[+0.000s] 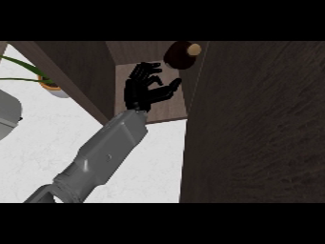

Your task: Pick up the wine, place it into the cabinet and close the cabinet

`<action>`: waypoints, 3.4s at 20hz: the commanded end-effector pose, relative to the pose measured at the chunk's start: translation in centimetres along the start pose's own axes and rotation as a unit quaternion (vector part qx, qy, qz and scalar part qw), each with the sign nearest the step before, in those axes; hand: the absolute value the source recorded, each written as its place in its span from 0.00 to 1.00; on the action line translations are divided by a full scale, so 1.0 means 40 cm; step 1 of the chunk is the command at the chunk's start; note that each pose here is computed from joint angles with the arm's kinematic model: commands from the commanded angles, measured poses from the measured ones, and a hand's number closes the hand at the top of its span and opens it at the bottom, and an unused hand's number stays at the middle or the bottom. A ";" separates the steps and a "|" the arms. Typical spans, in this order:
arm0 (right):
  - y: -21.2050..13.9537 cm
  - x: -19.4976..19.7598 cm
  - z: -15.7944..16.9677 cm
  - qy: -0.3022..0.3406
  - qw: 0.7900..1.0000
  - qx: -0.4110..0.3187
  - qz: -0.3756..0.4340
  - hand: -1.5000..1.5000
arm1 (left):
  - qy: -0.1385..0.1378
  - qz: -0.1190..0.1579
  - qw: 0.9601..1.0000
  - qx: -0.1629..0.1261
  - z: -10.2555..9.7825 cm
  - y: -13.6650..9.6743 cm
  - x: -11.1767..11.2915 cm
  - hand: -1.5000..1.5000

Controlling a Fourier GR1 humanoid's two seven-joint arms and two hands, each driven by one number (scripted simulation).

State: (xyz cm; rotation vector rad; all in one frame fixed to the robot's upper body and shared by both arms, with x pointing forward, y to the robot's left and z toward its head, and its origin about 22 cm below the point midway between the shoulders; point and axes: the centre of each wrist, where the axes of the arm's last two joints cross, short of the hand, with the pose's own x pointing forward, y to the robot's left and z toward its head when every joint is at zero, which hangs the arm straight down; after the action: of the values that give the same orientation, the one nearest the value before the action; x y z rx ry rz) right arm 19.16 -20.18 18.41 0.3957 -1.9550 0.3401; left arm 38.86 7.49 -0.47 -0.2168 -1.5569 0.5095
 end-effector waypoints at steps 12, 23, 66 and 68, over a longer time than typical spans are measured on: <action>-0.004 -0.029 0.007 0.003 1.000 -0.001 -0.006 0.00 | -0.022 -0.023 0.999 0.035 -0.018 -0.033 0.018 0.00; -0.007 -0.010 0.013 0.009 1.000 0.004 -0.006 0.00 | -0.057 -0.093 0.994 -0.019 0.006 -0.049 0.002 0.00; -0.021 0.006 0.033 0.017 0.998 -0.051 0.014 0.00 | -0.088 -0.045 0.983 -0.157 0.242 0.033 -0.049 0.00; 0.008 0.030 0.063 0.029 0.998 -0.057 0.018 0.00 | -0.080 -0.036 0.982 -0.165 0.273 0.007 -0.031 0.00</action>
State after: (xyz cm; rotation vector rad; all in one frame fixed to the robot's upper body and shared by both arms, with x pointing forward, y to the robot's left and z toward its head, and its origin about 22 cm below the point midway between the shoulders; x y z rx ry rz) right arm 17.34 -21.18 18.29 0.2906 -1.9179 0.2713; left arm 30.18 4.39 -1.87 -0.3392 -1.7906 0.2349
